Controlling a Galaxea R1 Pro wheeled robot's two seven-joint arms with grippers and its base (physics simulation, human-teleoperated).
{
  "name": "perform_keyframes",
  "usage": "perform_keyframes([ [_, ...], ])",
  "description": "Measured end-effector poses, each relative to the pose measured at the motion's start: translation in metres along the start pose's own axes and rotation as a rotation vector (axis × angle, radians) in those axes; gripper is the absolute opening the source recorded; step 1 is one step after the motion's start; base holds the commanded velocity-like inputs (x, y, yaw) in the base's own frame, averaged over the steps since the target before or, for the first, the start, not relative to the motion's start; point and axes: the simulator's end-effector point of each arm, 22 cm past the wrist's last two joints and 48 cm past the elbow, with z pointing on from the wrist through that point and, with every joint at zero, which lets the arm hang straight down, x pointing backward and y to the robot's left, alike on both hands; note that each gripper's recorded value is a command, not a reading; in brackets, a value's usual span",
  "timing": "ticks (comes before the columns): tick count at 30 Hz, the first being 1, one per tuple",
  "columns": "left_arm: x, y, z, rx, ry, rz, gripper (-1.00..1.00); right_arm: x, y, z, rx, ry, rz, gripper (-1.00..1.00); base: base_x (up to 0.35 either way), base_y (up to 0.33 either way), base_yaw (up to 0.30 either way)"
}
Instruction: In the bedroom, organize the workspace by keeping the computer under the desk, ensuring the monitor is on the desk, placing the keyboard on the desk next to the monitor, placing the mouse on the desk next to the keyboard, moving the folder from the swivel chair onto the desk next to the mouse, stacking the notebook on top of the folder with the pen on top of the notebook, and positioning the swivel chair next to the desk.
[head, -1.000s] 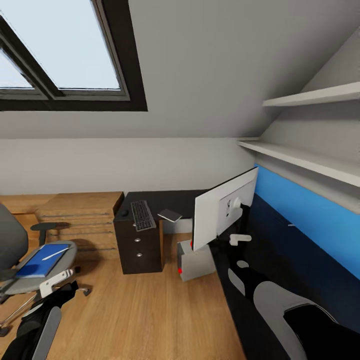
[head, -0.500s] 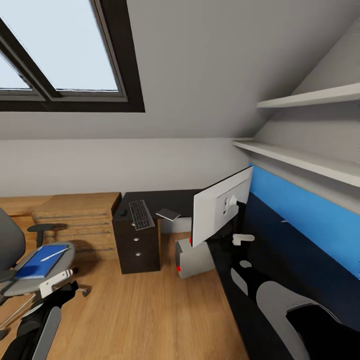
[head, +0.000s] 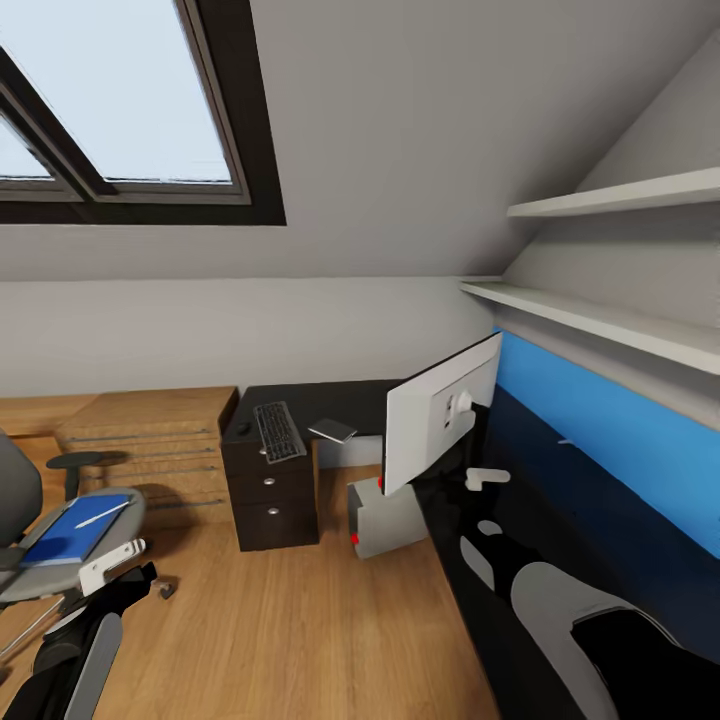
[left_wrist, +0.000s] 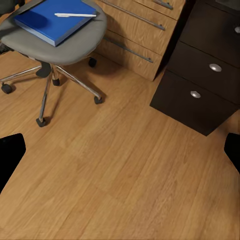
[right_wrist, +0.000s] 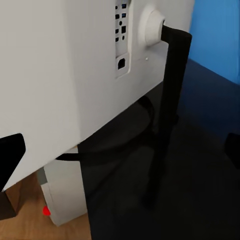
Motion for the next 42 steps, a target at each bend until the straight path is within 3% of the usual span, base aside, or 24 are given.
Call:
perform_keyframes([
  [13, -0.004, -0.001, -0.003, 0.004, -0.008, -0.004, 1.0, -0.011, -0.004, -0.001, 0.004, -0.027, 0.004, 1.0, 0.166, 0.166, -0.236],
  [29, -0.003, -0.002, -0.003, 0.005, -0.008, -0.004, 1.0, -0.016, -0.007, -0.002, 0.009, -0.057, 0.009, 1.0, 0.088, 0.177, -0.024],
  [42, -0.002, -0.009, -0.004, 0.017, -0.01, 0.008, 1.0, -0.015, -0.045, 0.002, 0.056, -0.055, -0.014, 1.0, 0.013, 0.039, 0.0],
])
